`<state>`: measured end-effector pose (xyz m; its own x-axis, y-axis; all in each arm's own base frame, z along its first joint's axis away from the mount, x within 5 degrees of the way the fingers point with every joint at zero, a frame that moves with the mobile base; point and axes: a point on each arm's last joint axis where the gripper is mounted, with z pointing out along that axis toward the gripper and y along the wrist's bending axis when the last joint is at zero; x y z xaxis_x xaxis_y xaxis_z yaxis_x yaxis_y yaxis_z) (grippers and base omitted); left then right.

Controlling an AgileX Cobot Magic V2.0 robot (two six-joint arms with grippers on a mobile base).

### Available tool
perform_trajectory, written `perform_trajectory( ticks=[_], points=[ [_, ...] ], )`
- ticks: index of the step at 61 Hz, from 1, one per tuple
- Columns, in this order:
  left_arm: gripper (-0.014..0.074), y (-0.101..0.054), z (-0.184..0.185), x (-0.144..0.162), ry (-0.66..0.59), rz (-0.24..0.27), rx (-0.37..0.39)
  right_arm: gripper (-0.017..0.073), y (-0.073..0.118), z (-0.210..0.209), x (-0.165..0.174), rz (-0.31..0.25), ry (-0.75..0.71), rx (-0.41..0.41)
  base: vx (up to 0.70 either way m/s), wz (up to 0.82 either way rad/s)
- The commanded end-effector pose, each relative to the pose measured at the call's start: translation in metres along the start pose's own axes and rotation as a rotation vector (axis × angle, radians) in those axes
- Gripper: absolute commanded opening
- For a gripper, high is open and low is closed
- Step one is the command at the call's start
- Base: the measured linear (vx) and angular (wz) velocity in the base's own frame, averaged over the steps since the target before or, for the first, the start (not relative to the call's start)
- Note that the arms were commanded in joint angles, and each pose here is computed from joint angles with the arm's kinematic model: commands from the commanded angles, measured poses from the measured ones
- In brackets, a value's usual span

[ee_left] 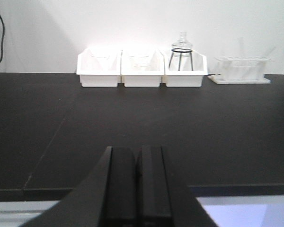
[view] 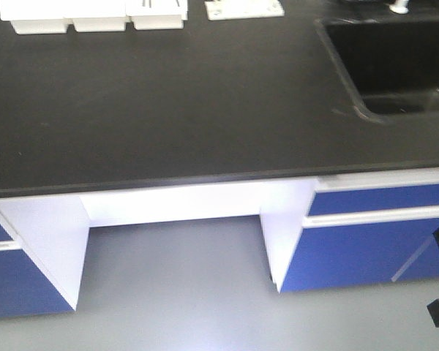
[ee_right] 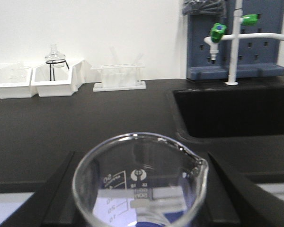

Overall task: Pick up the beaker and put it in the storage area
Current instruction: 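Hold the beaker in the right gripper while driving to the other bench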

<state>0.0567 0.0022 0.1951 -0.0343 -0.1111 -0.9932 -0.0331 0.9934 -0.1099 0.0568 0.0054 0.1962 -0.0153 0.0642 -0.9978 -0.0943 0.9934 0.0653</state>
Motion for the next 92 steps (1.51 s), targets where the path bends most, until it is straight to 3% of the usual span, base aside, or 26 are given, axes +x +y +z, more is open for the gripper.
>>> perform_trajectory(
  ticks=[1, 30, 92],
  points=[
    [-0.0008, -0.0016, -0.0005, -0.001, -0.077, -0.011, 0.028, -0.0003, 0.0002, -0.0008, -0.0054, -0.01, -0.087, -0.003, -0.3, -0.24],
    [-0.0008, -0.0016, -0.0005, -0.001, -0.077, -0.011, 0.028, -0.0003, 0.0002, -0.0008, -0.0054, -0.01, -0.087, -0.003, -0.31, -0.44],
    [-0.0008, -0.0016, -0.0005, -0.001, -0.077, -0.011, 0.028, -0.0003, 0.0002, -0.0008, -0.0054, -0.01, -0.087, -0.003, -0.23, -0.75]
  ],
)
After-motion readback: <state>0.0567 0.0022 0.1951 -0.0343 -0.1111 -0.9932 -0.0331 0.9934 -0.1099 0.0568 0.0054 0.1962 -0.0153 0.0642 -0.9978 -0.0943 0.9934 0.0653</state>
